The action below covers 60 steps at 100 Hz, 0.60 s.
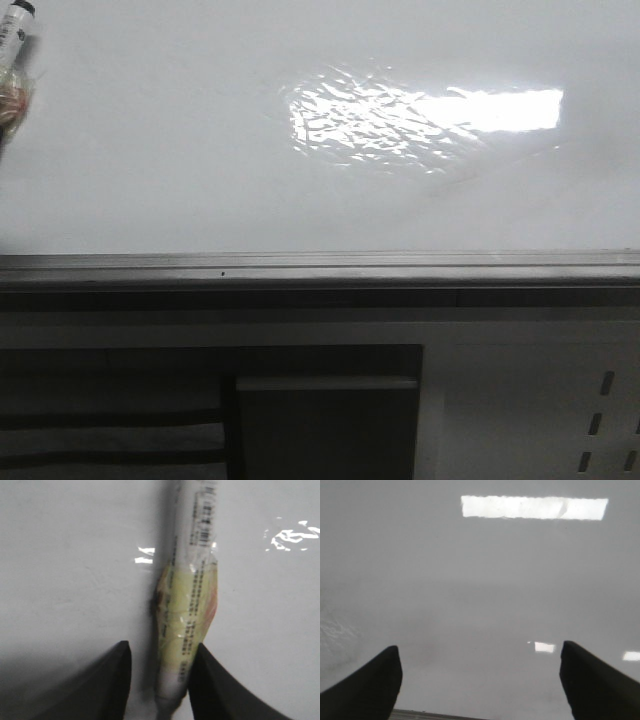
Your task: Write number 4 on whiteboard
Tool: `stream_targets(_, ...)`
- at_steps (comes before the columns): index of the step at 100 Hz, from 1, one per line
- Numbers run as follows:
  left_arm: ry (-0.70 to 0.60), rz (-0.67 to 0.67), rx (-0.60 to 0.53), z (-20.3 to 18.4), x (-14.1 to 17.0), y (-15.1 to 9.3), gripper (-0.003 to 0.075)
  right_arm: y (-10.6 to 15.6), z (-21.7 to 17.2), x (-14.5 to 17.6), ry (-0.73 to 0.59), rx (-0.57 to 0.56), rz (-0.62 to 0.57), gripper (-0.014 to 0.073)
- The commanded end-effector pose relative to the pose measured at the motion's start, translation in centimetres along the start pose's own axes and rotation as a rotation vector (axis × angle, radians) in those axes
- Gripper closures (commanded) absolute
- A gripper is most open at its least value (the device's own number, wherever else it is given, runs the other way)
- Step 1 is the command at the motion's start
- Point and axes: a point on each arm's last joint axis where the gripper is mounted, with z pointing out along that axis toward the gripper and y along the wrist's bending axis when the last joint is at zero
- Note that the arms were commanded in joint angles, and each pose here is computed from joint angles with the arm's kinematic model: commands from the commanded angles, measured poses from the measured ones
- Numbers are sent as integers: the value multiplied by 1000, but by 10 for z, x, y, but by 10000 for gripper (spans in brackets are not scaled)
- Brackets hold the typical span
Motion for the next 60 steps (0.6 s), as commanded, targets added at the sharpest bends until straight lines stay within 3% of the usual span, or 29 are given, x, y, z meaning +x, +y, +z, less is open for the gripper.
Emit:
stream_targets(1, -89, -8, -5, -1, -15, -1, 580, -1, -1, -17, -94, 11, -10, 17)
stream_targets(27, -83, -8, -1, -1, -17, -1, 708, -2, -2, -20, -108, 12, -8, 17)
stream_targets(43, 45, 3, 51, -6, -30, -9, 741, -2, -10, -37, -20, -8, 26, 20)
stream_targets(60, 210, 263, 203, -27, -56, -34, 741, -1, -9, -61, 157, -38, 24, 20)
